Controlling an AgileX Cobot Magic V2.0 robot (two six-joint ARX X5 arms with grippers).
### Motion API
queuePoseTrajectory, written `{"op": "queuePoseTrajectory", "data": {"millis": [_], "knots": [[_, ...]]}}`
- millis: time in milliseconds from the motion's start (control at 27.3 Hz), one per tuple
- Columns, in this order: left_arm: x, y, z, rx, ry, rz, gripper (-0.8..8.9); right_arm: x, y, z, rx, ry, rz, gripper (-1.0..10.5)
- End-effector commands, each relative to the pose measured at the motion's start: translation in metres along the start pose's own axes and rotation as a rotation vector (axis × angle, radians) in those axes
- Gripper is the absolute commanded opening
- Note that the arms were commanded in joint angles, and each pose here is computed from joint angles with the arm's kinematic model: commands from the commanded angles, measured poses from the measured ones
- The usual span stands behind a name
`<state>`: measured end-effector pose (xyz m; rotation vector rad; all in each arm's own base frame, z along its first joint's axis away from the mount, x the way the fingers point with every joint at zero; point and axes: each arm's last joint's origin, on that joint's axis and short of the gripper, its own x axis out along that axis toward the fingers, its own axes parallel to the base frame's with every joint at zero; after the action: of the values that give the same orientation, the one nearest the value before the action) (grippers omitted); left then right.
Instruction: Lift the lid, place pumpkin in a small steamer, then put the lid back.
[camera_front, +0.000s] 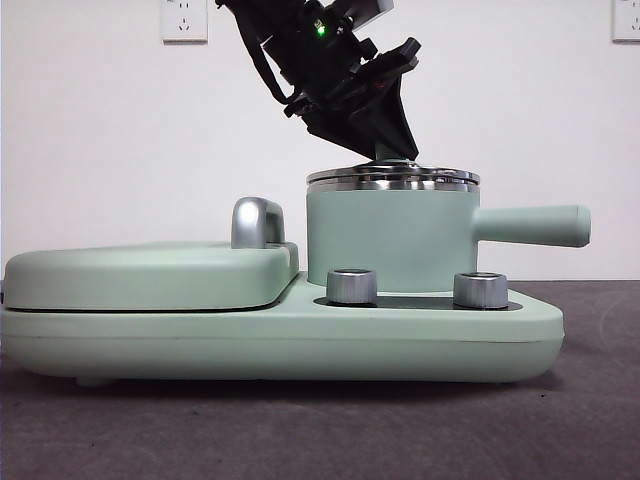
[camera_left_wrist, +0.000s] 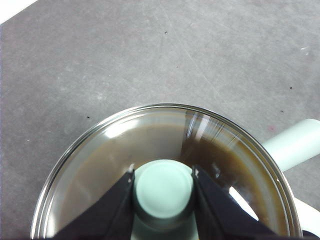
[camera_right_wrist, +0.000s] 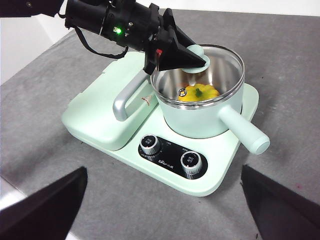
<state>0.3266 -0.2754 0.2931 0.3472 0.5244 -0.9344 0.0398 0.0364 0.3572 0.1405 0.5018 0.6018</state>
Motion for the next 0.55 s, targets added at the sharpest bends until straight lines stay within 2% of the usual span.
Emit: {"op": "queuePoseTrajectory", "data": {"millis": [37, 440, 477, 550], "knots": [[0.0067, 0.0013, -0.0010, 0.029, 0.024, -0.002, 0.26, -0.0009, 0.0015, 0.0032, 0.011, -0.023, 0.013, 4.9], [0.0104, -0.0015, -0.0005, 0.054, 0.012, -0.010, 0.30, -0.0010, 0.0018, 0.0042, 0.014, -0.034, 0.017, 4.9], [0.0104, -0.0015, -0.0005, 0.051, 0.012, -0.011, 0.51, -0.0010, 0.0018, 0.0042, 0.014, -0.034, 0.017, 4.9], [0.0104, -0.0014, -0.0002, 0.052, 0.009, -0.009, 1.94, -0.0010, 0.0018, 0.0041, 0.014, -0.033, 0.017, 4.9]]}}
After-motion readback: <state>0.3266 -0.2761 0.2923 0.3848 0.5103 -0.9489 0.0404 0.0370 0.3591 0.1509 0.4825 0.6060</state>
